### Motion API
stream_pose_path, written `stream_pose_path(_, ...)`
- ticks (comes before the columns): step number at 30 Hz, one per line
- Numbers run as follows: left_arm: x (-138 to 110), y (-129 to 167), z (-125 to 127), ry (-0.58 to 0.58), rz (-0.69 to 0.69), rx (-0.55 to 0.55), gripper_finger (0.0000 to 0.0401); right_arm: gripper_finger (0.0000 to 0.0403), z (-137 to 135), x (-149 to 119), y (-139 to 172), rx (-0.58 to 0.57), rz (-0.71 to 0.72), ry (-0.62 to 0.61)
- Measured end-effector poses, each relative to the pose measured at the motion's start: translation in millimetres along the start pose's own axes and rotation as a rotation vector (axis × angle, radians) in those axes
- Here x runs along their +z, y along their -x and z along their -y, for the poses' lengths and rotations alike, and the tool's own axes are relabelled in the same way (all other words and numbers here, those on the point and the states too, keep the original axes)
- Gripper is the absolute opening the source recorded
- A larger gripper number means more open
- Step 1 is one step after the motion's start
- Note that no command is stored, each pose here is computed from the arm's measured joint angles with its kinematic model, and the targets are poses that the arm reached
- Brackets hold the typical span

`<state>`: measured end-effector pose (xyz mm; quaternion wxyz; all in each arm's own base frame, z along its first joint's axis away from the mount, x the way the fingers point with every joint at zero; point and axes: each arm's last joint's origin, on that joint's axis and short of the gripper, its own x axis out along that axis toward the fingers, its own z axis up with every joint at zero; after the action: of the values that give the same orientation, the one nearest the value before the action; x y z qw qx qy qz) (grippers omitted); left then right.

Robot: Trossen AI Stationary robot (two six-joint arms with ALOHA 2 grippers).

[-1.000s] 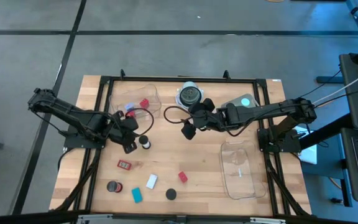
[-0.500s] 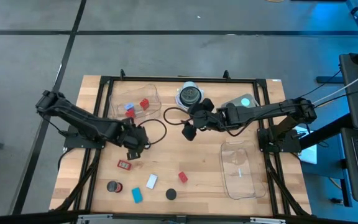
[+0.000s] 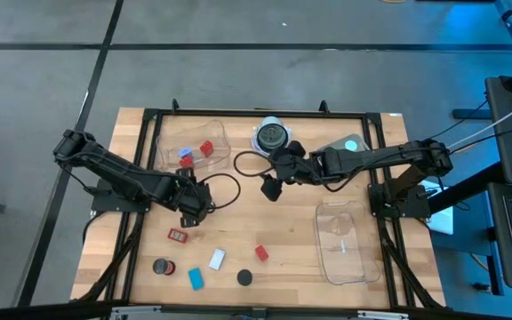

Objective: Pick & Place Office items
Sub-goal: Move the white hourglass to the top middle of the table

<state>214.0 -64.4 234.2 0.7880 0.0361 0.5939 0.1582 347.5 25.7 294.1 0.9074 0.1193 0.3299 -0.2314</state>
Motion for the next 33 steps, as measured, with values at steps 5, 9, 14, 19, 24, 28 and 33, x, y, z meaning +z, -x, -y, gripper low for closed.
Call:
stream_pose_path(5, -2, -4, 1, 0.05, -0.003, -0.002, 0.0277, 0.0297, 1, -3, 0, -0.014, -0.028, 0.013)
stream_pose_path(9, -10, -15, 3, 0.084, 0.007, -0.043, 0.0277, 0.0297, 2, -3, 0, -0.016, -0.032, 0.015)
stream_pose_path(14, -17, -16, -2, 0.114, 0.093, -0.052, 0.0277, 0.0297, 2, -3, 0, -0.016, -0.032, 0.013)
stream_pose_path(19, -20, -20, -2, 0.096, 0.133, -0.065, 0.0277, 0.0297, 2, -3, 0, -0.016, -0.032, 0.013)
stream_pose_path(24, -21, -27, -4, 0.075, 0.18, -0.086, 0.0277, 0.0297, 0, -4, 0, 0.027, -0.055, 0.012)
stream_pose_path(28, -18, -28, -5, 0.047, 0.205, -0.086, 0.0277, 0.0297, 0, -4, 0, 0.032, -0.058, 0.012)
stream_pose_path(33, -14, -28, -6, 0.026, 0.225, -0.085, 0.0277, 0.0297, 0, -4, 0, 0.052, -0.068, 0.012)
